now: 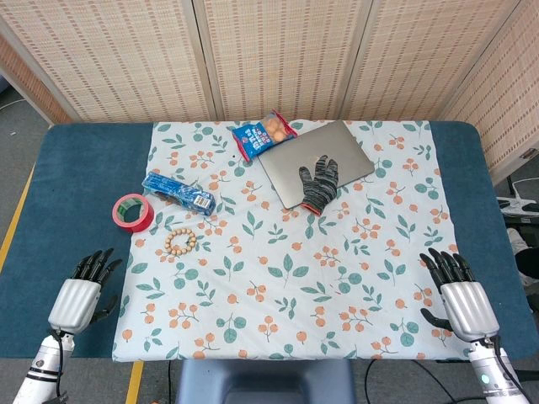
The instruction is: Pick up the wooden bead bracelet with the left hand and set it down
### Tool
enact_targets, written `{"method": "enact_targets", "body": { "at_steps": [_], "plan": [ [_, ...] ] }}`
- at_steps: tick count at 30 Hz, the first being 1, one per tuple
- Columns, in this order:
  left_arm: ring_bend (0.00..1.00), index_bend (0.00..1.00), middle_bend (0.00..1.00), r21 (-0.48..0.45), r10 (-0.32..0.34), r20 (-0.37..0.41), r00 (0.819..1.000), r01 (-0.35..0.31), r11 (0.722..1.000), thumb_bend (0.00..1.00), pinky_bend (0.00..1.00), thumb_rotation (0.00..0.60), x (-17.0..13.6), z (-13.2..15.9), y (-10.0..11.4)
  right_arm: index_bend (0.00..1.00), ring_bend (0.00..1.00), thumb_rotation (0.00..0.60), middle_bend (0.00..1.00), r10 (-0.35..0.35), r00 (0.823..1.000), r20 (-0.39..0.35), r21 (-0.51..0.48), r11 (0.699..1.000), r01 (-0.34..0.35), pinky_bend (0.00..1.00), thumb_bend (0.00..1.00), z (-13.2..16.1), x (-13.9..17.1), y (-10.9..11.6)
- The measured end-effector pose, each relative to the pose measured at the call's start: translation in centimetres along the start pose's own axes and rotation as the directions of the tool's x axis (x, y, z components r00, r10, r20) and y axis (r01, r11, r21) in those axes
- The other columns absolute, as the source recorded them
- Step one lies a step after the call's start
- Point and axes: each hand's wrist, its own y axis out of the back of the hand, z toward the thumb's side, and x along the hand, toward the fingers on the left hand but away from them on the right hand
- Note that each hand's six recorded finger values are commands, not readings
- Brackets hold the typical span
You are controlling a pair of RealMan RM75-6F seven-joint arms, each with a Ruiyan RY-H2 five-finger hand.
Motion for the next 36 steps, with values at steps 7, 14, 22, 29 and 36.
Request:
{"method": "enact_targets", "body": {
  "at_steps": [7,14,22,29,36],
  "plan": [
    [0.02,0.14,0.05,0.027,-0.015,-0.040,0.999,0.016,0.999,0.40,0.22,0.600,0.8,0.5,-0.9,0.00,0.00,0.600,0.00,-0.001,1.000,-0.002,-0.005,1.000,0.001,0.00,0.12,0.1,0.1,0.1],
    [0.28,0.17,0.09,0.076,-0.063,-0.030,0.998,0.065,0.995,0.40,0.50,0.600,4.2,2.4,-1.9,0.00,0.00,0.600,0.00,0.007,1.000,-0.006,-0.005,1.000,-0.007,0.00,0.12,0.2,-0.1,-0.1],
    [0.51,0.28,0.26,0.133,-0.075,-0.039,0.996,0.080,0.988,0.40,0.75,0.600,7.5,4.3,-2.4,0.00,0.00,0.600,0.00,0.016,1.000,-0.008,-0.012,1.000,-0.016,0.00,0.12,0.2,-0.1,-0.2],
    [0.55,0.31,0.32,0.165,-0.115,-0.078,0.990,0.126,0.978,0.39,0.78,0.600,10.4,6.1,-4.1,0.00,0.00,0.600,0.00,0.020,1.000,-0.013,-0.020,1.000,-0.021,0.00,0.12,0.2,0.0,-0.1],
    [0.56,0.31,0.32,0.172,-0.096,-0.056,0.994,0.104,0.980,0.38,0.78,0.600,12.1,7.9,-4.6,0.00,0.00,0.600,0.00,0.018,1.000,-0.012,-0.030,0.999,-0.019,0.00,0.12,0.0,0.1,0.1]
  ]
}}
